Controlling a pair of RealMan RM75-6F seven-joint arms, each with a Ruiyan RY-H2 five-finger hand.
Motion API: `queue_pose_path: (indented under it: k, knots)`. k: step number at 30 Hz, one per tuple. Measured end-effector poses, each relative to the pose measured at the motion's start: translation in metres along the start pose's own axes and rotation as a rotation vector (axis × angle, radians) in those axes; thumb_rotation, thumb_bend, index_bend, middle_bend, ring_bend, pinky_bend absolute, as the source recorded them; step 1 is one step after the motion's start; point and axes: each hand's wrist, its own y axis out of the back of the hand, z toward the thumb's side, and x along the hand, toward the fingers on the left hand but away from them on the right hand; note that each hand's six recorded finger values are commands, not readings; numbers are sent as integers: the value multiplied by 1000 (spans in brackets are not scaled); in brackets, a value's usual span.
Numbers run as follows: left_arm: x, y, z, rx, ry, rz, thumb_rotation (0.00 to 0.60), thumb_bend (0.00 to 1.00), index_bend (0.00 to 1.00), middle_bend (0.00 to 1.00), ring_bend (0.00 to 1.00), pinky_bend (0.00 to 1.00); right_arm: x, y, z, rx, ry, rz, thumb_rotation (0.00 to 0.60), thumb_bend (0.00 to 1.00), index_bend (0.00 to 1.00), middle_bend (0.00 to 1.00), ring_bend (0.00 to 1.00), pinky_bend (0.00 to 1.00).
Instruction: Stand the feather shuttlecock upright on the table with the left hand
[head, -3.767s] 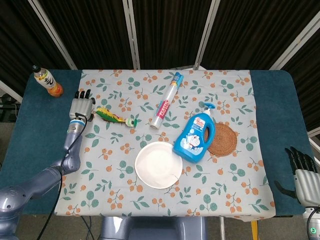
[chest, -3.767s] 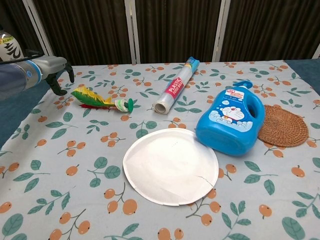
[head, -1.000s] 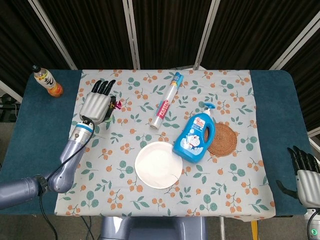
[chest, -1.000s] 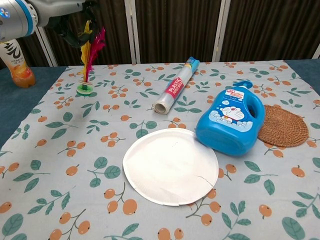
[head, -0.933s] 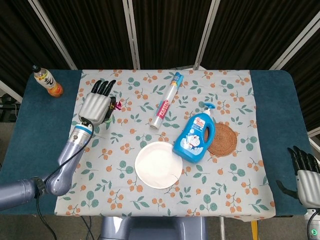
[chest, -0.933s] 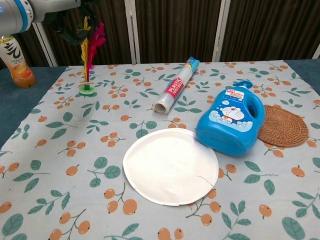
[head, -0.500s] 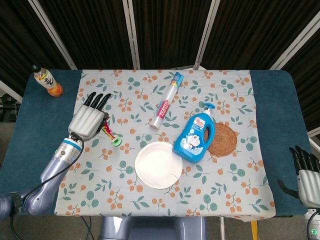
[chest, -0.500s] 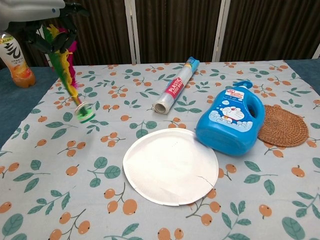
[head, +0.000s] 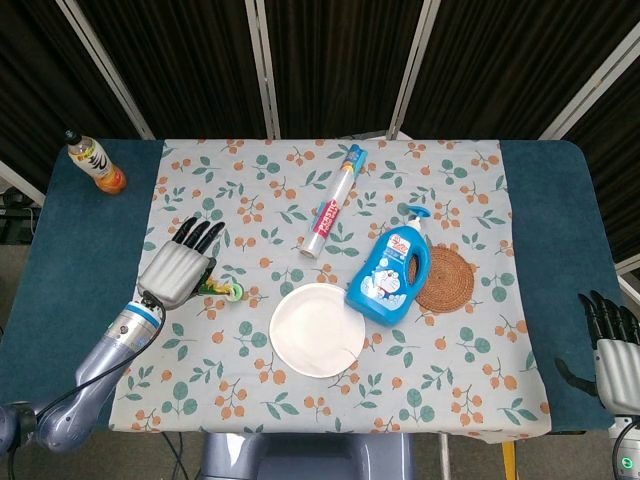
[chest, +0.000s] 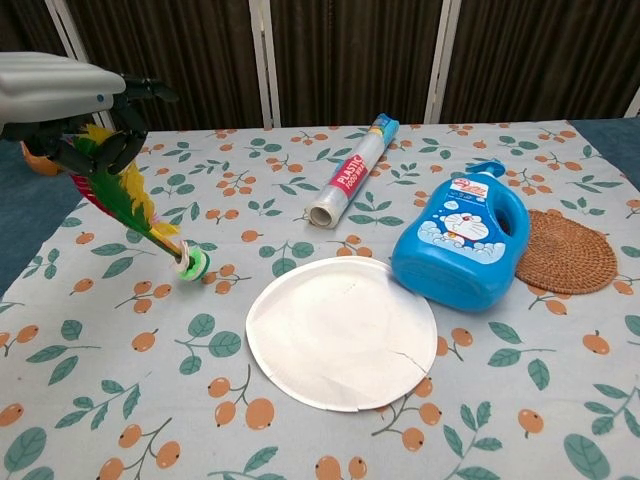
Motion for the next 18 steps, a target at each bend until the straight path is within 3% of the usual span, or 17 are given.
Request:
queue_pose_path:
  k: [10, 12, 16, 18]
  knots:
    - [-5, -20, 2, -6, -8, -35, 600, 587, 635, 0, 0, 0, 0, 0, 0, 1, 1, 0, 600, 154, 0, 0, 0, 0]
    - [-5, -21, 3, -6, -12, -36, 600, 547, 553, 0, 0, 0, 0, 0, 0, 1, 1, 0, 600, 154, 0, 0, 0, 0]
    - [-5, -21, 4, -11, -12, -32, 600, 405, 261, 0, 0, 0, 1, 0, 0, 2, 0, 0, 600, 153, 0, 0, 0, 0]
    - [-4, -19, 4, -25, -11, -21, 600, 368, 169, 0, 0, 0, 1, 0, 0, 3, 1, 0, 600, 154, 0, 0, 0, 0]
